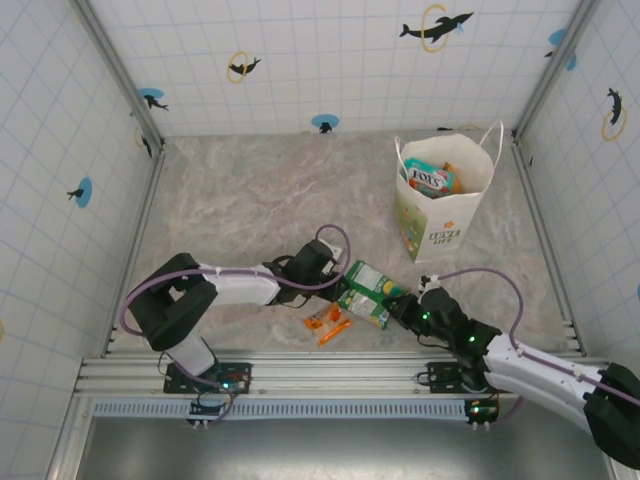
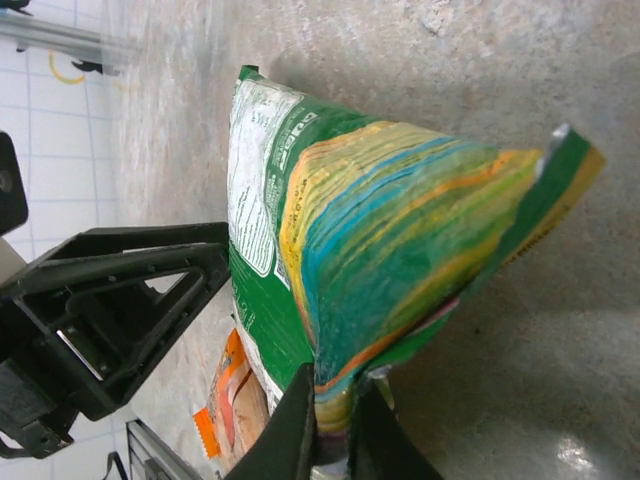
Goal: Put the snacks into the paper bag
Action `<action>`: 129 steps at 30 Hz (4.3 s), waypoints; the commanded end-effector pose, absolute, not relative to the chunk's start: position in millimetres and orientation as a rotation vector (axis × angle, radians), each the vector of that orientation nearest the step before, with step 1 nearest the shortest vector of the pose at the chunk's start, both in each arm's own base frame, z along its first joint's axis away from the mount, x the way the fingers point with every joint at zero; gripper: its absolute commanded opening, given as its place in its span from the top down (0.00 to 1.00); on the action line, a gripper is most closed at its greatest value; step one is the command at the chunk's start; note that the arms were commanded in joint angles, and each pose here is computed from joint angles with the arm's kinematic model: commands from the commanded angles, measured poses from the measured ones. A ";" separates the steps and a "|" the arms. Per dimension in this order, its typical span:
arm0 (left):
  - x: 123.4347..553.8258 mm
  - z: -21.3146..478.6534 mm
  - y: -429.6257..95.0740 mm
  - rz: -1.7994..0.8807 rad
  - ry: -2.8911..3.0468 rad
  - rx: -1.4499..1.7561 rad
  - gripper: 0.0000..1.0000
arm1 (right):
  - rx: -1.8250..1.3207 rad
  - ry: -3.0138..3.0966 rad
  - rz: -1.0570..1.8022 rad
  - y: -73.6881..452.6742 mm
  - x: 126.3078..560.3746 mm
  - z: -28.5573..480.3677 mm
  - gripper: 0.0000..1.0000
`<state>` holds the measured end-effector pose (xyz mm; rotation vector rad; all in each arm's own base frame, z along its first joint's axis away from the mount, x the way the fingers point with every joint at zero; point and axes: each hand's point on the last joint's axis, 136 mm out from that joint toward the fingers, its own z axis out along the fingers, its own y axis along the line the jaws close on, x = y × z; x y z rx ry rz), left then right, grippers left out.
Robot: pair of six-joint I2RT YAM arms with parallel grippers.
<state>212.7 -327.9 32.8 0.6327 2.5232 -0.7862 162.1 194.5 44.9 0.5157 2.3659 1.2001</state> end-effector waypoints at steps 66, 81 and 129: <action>276.1 120.7 -222.1 -0.396 2.418 0.225 0.16 | 0.159 1.746 0.367 69.7 335.4 413.2 1.00; 276.3 120.0 -227.6 -0.429 2.418 0.228 0.16 | 0.206 1.891 0.376 63.8 347.0 351.4 1.00; 191.0 90.0 -251.7 -0.871 2.666 0.408 0.30 | 0.030 2.186 0.672 172.2 230.0 272.1 0.52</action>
